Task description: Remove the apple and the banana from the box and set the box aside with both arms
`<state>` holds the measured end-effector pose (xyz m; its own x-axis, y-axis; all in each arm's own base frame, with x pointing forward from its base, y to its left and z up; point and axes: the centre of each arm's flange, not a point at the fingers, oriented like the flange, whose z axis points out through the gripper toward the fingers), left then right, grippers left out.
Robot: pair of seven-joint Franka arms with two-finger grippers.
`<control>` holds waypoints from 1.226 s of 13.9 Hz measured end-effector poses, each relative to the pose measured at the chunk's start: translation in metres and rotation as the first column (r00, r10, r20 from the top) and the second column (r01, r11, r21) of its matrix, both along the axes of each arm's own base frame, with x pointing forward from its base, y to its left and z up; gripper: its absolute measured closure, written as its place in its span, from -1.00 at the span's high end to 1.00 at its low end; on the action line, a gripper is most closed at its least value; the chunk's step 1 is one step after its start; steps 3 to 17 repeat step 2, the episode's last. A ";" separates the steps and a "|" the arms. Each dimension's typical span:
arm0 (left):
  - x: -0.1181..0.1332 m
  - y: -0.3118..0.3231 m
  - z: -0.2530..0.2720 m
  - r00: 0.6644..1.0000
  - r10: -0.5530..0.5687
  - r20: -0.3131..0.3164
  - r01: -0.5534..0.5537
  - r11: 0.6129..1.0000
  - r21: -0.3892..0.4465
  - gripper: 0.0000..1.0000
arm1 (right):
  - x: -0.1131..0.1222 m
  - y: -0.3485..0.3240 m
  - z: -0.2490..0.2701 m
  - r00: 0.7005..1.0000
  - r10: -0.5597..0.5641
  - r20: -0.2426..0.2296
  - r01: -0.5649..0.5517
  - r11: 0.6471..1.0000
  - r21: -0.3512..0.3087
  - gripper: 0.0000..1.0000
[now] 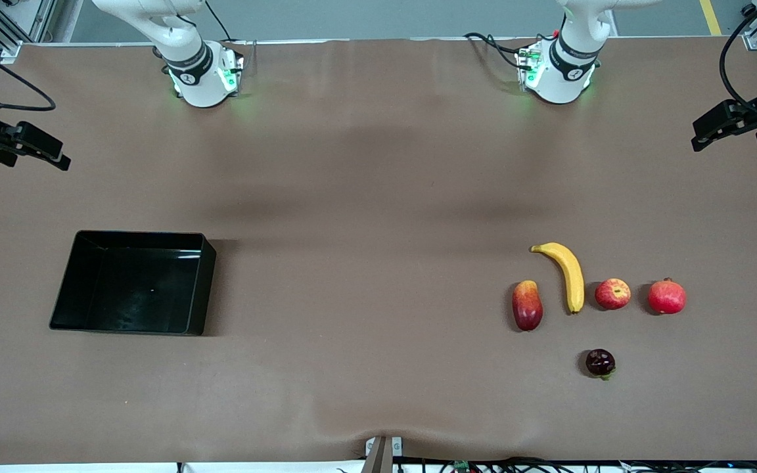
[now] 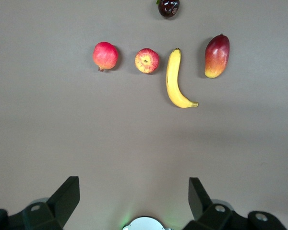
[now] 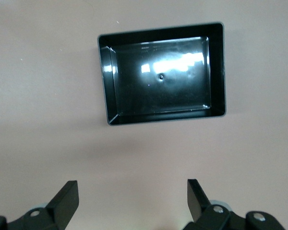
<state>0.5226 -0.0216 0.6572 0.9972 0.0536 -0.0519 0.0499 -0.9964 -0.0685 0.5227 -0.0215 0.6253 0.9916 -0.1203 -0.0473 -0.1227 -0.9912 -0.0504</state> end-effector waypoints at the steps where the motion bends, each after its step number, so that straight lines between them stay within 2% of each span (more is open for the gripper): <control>1: 0.000 0.000 0.000 1.000 0.001 0.001 -0.001 1.000 0.000 1.00 | 0.000 -0.001 -0.001 1.000 -0.001 -0.004 0.001 1.000 0.000 1.00; 17: 0.000 0.001 0.001 1.000 0.002 0.002 -0.002 1.000 0.000 1.00 | 0.000 -0.001 -0.001 1.000 -0.002 -0.005 0.002 1.000 0.000 1.00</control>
